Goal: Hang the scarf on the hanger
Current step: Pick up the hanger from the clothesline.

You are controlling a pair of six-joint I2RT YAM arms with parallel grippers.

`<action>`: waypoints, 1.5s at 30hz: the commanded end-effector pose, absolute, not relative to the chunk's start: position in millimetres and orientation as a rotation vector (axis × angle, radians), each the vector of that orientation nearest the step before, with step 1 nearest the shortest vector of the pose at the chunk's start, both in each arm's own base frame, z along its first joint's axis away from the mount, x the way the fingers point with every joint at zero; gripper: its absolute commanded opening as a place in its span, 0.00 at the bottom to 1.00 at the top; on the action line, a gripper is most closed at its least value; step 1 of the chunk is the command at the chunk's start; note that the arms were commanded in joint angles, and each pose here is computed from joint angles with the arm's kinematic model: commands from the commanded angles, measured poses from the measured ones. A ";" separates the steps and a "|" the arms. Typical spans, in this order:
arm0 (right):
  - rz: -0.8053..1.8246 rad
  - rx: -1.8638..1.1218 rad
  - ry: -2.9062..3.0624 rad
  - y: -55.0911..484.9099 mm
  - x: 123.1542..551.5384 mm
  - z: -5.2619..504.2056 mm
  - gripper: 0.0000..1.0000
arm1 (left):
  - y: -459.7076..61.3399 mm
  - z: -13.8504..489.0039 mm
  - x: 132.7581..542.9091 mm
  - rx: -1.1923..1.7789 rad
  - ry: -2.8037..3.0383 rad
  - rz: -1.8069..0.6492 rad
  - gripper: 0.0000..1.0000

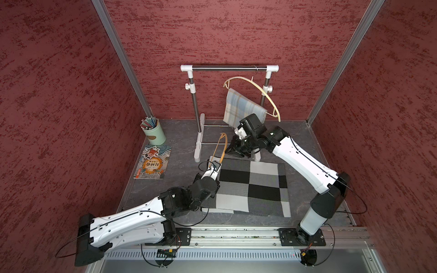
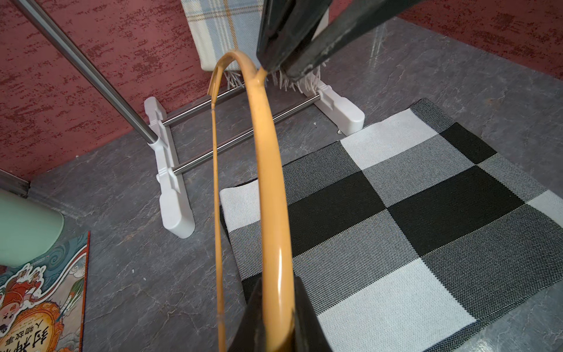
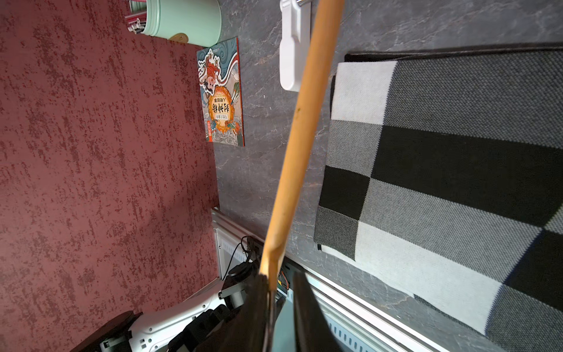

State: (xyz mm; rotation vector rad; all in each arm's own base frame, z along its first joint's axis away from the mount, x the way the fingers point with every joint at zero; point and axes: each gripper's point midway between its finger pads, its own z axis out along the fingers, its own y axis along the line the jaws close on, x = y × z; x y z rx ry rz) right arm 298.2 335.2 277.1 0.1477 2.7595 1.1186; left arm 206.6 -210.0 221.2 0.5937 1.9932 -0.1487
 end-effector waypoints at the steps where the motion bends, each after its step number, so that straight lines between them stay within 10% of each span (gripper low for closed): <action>1: 1.085 0.196 2.727 319.3 305.5 283.0 0.09 | -209.5 240.1 213.1 0.511 1.938 -0.169 0.00; 7: 1.104 0.159 2.701 318.5 303.5 285.7 0.00 | -215.2 238.4 207.3 0.544 1.965 -0.219 0.06; 9: 1.098 0.123 2.695 316.2 300.3 286.5 0.00 | -224.3 238.8 199.7 0.570 1.998 -0.299 0.77; 11: 1.065 0.083 2.711 309.4 293.3 279.7 0.00 | -231.3 243.6 192.1 0.567 2.030 -0.393 1.00; 20: 1.049 0.050 2.739 266.6 239.7 223.0 0.00 | -205.3 234.4 203.7 0.090 2.293 -0.883 1.00; 33: 0.996 -0.049 2.720 243.0 240.0 186.6 0.00 | -152.8 69.2 231.1 -0.328 2.736 -0.572 0.89; 45: 0.797 -0.069 2.804 210.6 224.6 197.0 0.00 | -230.4 193.3 210.9 0.108 2.538 -0.976 0.91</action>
